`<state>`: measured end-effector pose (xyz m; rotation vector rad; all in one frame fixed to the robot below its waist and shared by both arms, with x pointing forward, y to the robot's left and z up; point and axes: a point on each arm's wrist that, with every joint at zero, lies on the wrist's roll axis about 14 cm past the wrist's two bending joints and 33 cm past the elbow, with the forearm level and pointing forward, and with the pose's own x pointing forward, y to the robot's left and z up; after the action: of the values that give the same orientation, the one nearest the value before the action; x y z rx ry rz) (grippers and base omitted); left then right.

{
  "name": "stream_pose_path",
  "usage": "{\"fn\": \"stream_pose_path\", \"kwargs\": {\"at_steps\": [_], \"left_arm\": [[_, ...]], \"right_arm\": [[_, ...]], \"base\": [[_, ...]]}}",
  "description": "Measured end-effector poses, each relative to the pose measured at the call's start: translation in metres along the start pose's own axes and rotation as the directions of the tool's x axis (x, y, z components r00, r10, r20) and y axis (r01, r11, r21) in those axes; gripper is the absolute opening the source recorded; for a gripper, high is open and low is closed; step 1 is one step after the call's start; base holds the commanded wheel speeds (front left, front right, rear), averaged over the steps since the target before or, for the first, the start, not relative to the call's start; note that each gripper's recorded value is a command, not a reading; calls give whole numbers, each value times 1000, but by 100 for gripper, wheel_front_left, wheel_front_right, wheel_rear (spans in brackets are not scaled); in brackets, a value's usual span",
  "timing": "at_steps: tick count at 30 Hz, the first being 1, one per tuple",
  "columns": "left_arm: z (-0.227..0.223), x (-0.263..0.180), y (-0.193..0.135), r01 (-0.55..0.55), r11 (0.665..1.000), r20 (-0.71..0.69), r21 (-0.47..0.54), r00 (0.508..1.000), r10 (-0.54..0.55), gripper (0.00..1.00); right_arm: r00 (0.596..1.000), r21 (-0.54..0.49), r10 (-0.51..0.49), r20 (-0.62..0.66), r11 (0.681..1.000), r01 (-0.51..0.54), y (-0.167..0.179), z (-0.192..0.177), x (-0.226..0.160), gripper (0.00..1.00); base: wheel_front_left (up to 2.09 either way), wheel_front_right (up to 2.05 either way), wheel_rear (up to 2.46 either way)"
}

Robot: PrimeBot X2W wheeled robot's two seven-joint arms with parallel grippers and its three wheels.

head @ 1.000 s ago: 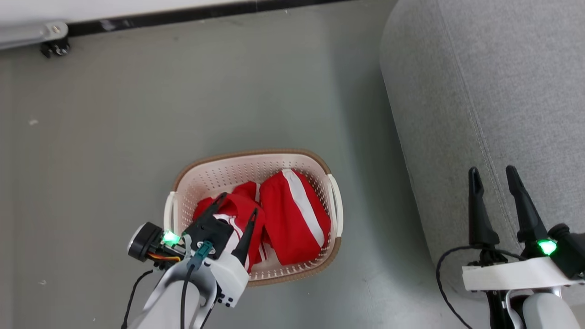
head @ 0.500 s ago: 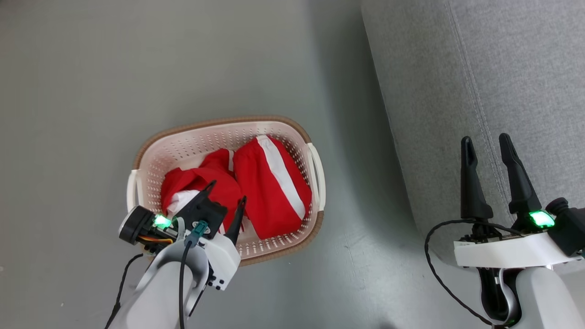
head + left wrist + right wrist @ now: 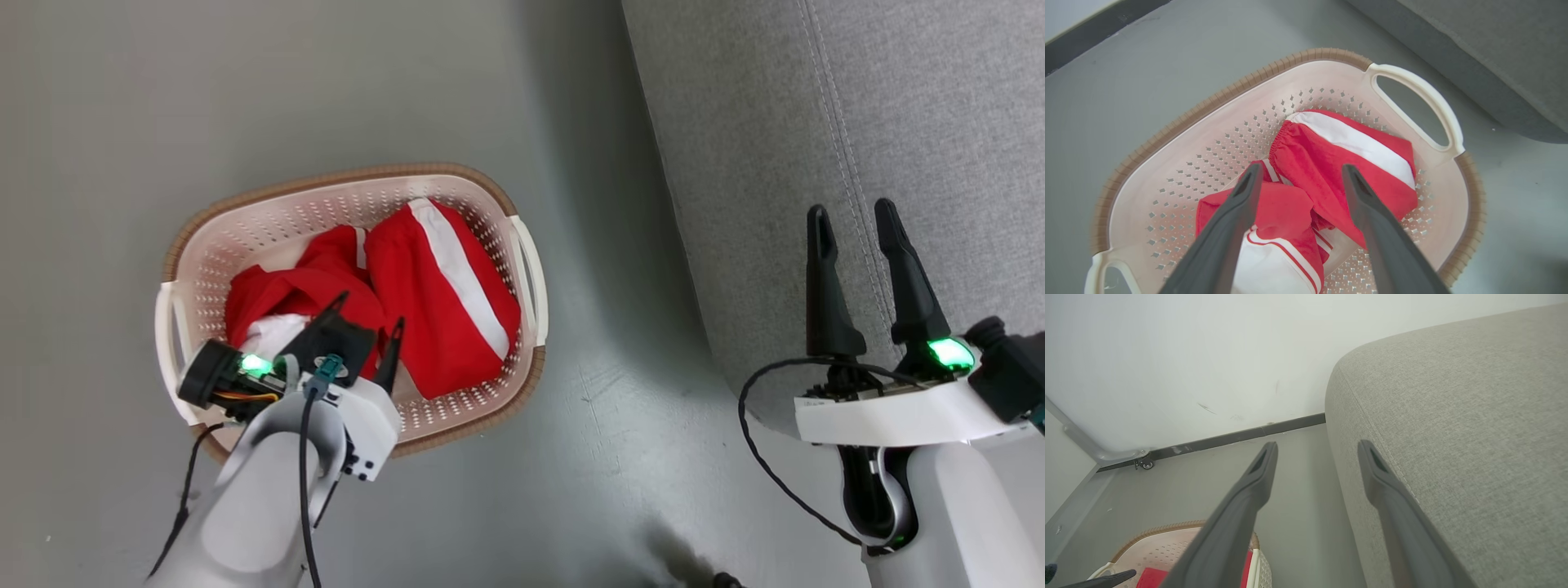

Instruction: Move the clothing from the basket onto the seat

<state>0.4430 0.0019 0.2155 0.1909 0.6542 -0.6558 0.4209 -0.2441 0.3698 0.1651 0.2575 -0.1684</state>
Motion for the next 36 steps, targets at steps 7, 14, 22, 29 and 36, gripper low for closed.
{"fn": "stream_pose_path", "kwargs": {"at_steps": [7,14,22,29,36], "left_arm": [[-20,13,14,-52,999,-62,-3,997,52,100],[-46,20,23,-95,996,-148,0,985,93,100],[-53,29,19,-95,995,-188,-27,978,89,100],[-58,34,24,-142,990,-231,-22,964,133,100],[-61,34,22,-143,990,-243,-20,961,134,100]], "right_arm": [[1000,-1,-12,1,1000,12,-5,-1,10,100],[1000,0,-14,6,1000,14,-7,-1,19,100],[1000,-3,-18,-1,1000,18,-9,-4,22,100],[999,-10,-35,2,999,35,-15,-3,24,100],[1000,-10,-29,-4,1000,29,-13,-5,24,100]], "base": [[0,0,0],[0,0,0],[0,0,0],[0,0,0],[0,0,0]]}}
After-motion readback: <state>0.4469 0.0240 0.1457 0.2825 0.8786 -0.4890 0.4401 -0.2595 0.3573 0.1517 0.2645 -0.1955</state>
